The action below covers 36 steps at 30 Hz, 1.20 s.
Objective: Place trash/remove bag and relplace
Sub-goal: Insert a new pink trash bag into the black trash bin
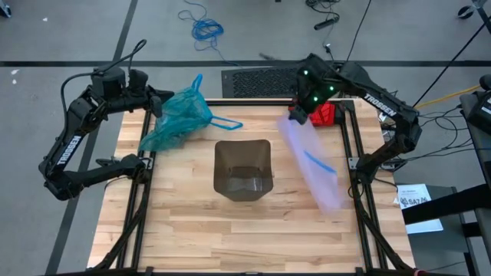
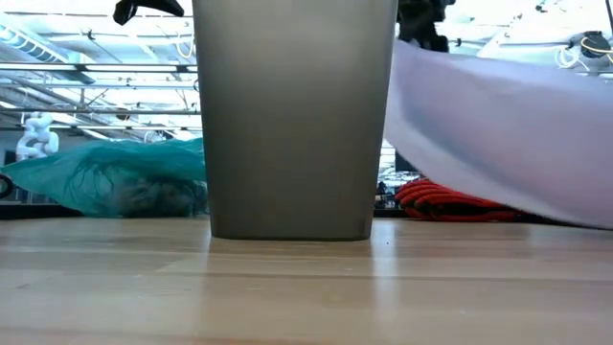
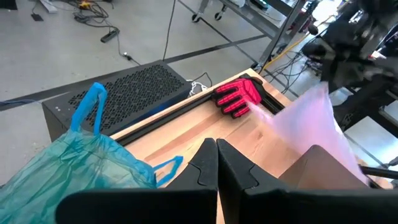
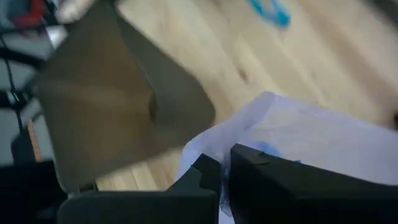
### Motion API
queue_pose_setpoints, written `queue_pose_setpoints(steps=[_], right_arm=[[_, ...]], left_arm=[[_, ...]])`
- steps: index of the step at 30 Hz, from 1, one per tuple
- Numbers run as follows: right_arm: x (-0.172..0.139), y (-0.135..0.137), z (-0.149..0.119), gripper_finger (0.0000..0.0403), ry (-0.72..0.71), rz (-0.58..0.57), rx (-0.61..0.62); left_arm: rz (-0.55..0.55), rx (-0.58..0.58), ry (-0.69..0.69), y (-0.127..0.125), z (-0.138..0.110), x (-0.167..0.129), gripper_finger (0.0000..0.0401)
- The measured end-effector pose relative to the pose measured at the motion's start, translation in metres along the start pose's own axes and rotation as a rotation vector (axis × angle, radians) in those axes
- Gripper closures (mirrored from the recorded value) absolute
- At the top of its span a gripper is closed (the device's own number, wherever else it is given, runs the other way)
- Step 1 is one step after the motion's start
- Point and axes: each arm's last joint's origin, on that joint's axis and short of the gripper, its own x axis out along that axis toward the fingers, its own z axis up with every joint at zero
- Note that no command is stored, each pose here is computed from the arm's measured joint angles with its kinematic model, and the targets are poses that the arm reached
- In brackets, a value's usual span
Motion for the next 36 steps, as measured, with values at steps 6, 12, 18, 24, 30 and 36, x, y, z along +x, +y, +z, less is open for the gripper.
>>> queue_pose_setpoints(steps=[6,12,18,24,30,36], right_arm=[[-0.015,0.013,0.021,0.0403,-0.218,0.052,-0.064],[-0.016,0.03,0.033,0.0403,-0.348,0.136,-0.189],[-0.016,0.051,0.041,0.0403,-0.467,0.201,-0.303],[-0.02,0.068,0.047,0.0403,-0.575,0.284,-0.377],[-0.039,0.084,0.053,0.0403,-0.686,0.409,-0.43],[-0.078,0.1,0.052,0.0403,-0.795,0.461,-0.48]], left_arm=[[-0.082,0.005,0.002,-0.002,0.002,0.002,0.0401],[-0.253,0.036,-0.064,-0.007,0.017,0.011,0.0401],[-0.369,0.101,-0.163,-0.012,0.034,0.023,0.037],[-0.504,0.154,-0.218,-0.023,0.044,0.033,0.0297],[-0.602,0.175,-0.213,-0.033,0.047,0.046,0.0236],[-0.669,0.219,-0.26,-0.044,0.051,0.05,0.0218]])
